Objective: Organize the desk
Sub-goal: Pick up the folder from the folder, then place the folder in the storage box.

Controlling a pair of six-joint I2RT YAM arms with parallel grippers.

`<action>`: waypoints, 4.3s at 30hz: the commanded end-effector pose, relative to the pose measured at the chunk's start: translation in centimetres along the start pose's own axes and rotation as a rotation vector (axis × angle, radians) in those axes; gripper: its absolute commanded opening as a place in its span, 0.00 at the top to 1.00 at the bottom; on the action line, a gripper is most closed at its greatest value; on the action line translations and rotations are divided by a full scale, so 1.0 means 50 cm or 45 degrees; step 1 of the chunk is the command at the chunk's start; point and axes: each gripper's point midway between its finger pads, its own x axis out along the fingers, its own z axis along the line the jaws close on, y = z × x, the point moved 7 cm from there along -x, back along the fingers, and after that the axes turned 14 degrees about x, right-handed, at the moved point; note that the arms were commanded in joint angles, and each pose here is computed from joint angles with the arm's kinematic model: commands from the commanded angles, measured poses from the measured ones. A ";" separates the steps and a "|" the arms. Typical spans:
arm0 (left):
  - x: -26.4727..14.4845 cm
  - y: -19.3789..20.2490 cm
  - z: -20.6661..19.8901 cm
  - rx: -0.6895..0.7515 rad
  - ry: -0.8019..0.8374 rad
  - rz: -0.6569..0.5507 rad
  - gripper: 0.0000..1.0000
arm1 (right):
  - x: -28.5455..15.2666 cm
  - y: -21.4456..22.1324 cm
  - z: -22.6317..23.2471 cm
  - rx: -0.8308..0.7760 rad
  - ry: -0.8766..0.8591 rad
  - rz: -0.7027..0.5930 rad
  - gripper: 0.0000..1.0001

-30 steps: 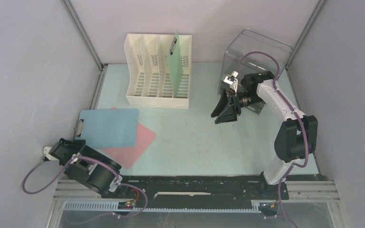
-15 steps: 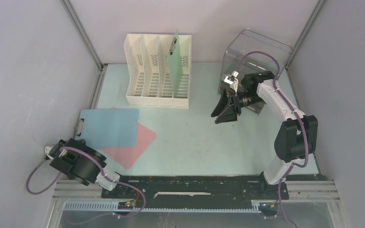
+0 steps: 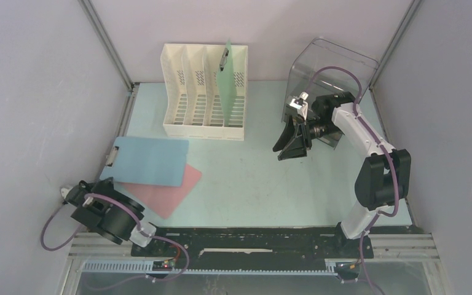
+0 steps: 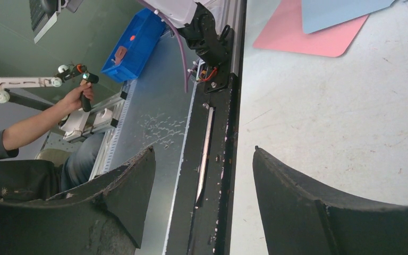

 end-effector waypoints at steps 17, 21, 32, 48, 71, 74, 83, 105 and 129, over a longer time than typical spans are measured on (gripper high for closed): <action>-0.175 -0.053 -0.171 0.192 0.199 -0.312 1.00 | 0.002 -0.007 0.044 -0.072 -0.009 0.002 0.25; -0.203 -0.043 -0.194 0.172 0.239 -0.271 1.00 | 0.001 -0.007 0.044 -0.076 -0.002 0.008 0.25; -0.285 -0.022 -0.264 0.168 0.283 -0.214 1.00 | -0.010 -0.010 0.032 -0.046 0.033 0.014 0.25; -0.430 -0.035 -0.408 0.352 0.571 -0.183 1.00 | 0.002 -0.012 0.000 -0.061 0.264 0.081 0.25; -0.528 -0.021 -0.523 0.720 1.132 -0.112 1.00 | 0.003 -0.009 0.000 -0.068 0.243 0.092 0.25; -0.522 -0.019 -0.527 0.717 1.145 -0.107 1.00 | 0.003 -0.009 -0.002 -0.062 0.240 0.092 0.25; -0.485 0.008 -0.557 0.726 1.173 -0.018 1.00 | 0.014 -0.005 -0.016 -0.037 0.224 0.113 0.25; -0.461 0.013 -0.689 0.836 1.220 0.054 1.00 | 0.019 -0.003 -0.034 -0.006 0.204 0.119 0.24; -0.489 0.038 -0.742 0.997 1.489 0.269 1.00 | 0.020 -0.089 -0.013 -0.498 0.230 0.075 0.01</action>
